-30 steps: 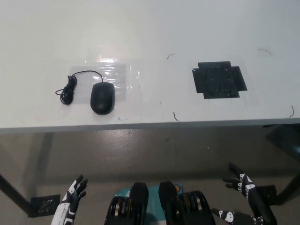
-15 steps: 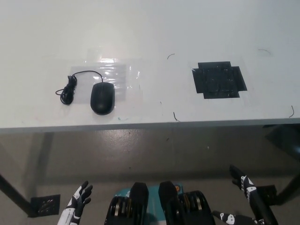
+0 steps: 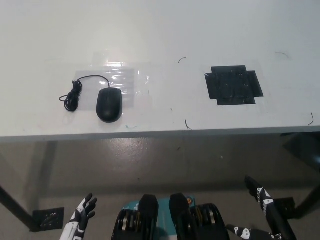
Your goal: The robot uses left hand to click on the left button of the black mouse, which is placed on the left area of the table
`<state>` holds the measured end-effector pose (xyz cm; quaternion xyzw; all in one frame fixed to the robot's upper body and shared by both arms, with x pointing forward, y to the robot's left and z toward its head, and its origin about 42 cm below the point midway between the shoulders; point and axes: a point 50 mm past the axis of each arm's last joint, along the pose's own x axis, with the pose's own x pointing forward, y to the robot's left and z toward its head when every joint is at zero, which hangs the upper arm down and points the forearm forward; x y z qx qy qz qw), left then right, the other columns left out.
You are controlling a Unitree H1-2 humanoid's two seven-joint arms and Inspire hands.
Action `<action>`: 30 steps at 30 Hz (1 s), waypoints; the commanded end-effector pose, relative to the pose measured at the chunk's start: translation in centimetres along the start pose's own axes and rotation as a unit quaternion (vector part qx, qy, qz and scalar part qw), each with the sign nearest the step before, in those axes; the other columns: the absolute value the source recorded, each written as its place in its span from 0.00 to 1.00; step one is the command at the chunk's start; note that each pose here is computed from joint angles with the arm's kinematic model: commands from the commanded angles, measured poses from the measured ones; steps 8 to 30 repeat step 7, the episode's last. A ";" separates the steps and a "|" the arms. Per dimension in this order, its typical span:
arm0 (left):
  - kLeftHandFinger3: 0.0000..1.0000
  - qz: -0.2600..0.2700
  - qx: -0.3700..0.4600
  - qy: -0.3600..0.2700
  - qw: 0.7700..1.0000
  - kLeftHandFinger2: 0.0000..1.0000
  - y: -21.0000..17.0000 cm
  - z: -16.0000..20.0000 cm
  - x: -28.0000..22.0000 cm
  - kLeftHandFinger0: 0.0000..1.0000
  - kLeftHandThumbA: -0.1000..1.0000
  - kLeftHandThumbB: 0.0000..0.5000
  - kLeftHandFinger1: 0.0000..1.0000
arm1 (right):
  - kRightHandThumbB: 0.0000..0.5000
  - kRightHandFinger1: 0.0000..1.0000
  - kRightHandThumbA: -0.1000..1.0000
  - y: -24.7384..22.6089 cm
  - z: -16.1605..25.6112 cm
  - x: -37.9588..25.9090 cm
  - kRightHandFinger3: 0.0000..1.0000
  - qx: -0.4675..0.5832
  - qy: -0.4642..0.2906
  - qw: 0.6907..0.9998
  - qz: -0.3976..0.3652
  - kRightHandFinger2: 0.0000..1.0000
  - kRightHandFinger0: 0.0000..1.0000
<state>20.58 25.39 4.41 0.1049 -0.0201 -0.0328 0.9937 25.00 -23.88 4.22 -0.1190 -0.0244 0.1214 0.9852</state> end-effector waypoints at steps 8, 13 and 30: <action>1.00 0.015 0.007 -0.011 1.000 1.00 0.5 0.5 0.0 1.00 1.00 0.44 1.00 | 0.34 1.00 1.00 0.0 0.9 0.4 1.00 0.010 -0.033 0.999 -0.012 1.00 1.00; 1.00 0.015 0.007 -0.011 1.000 1.00 0.5 0.5 0.0 1.00 1.00 0.44 1.00 | 0.34 1.00 1.00 0.0 0.9 0.4 1.00 0.010 -0.033 0.999 -0.012 1.00 1.00; 1.00 0.015 0.007 -0.011 1.000 1.00 0.5 0.5 0.0 1.00 1.00 0.44 1.00 | 0.34 1.00 1.00 0.0 0.9 0.4 1.00 0.010 -0.033 0.999 -0.012 1.00 1.00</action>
